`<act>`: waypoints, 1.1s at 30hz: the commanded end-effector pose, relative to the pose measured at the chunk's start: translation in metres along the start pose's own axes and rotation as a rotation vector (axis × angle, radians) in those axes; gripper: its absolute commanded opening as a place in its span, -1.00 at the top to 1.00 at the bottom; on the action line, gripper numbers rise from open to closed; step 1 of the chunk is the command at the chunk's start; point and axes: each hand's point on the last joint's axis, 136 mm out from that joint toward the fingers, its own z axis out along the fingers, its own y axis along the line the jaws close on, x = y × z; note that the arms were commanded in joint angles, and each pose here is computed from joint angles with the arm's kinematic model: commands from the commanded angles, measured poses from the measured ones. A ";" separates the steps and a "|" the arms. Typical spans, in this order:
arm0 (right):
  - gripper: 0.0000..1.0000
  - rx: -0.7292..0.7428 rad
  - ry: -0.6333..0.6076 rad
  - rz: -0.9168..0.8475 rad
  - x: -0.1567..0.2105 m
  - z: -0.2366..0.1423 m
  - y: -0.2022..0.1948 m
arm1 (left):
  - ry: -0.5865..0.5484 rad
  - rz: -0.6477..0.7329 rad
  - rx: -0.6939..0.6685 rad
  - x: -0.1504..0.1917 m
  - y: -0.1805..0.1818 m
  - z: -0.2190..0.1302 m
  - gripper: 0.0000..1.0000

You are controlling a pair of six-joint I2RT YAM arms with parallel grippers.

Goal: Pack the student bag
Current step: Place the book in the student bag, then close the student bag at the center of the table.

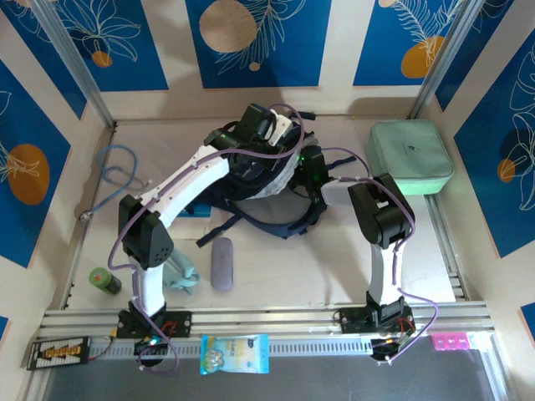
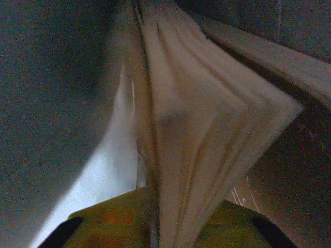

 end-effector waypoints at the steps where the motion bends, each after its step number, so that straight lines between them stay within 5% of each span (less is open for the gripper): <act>1: 0.30 0.045 0.012 0.028 0.000 -0.001 -0.012 | -0.227 0.009 0.066 -0.062 -0.015 -0.053 1.00; 4: 0.04 0.023 0.006 0.027 -0.004 -0.015 -0.004 | -0.228 0.008 0.052 -0.062 -0.012 -0.052 1.00; 11: -0.20 0.032 -0.030 0.043 -0.001 -0.064 -0.005 | -0.233 0.014 0.053 -0.059 -0.012 -0.048 1.00; 19: -0.19 0.048 -0.101 0.112 -0.002 -0.127 -0.031 | -0.215 0.000 0.060 -0.046 -0.013 -0.037 1.00; 31: -0.30 0.377 -0.279 0.007 -0.027 -0.241 -0.081 | -0.091 -0.059 0.194 0.017 -0.045 0.031 1.00; 33: -0.35 0.401 -0.278 -0.079 -0.032 -0.250 -0.072 | -0.071 -0.069 0.208 0.027 -0.048 0.034 0.61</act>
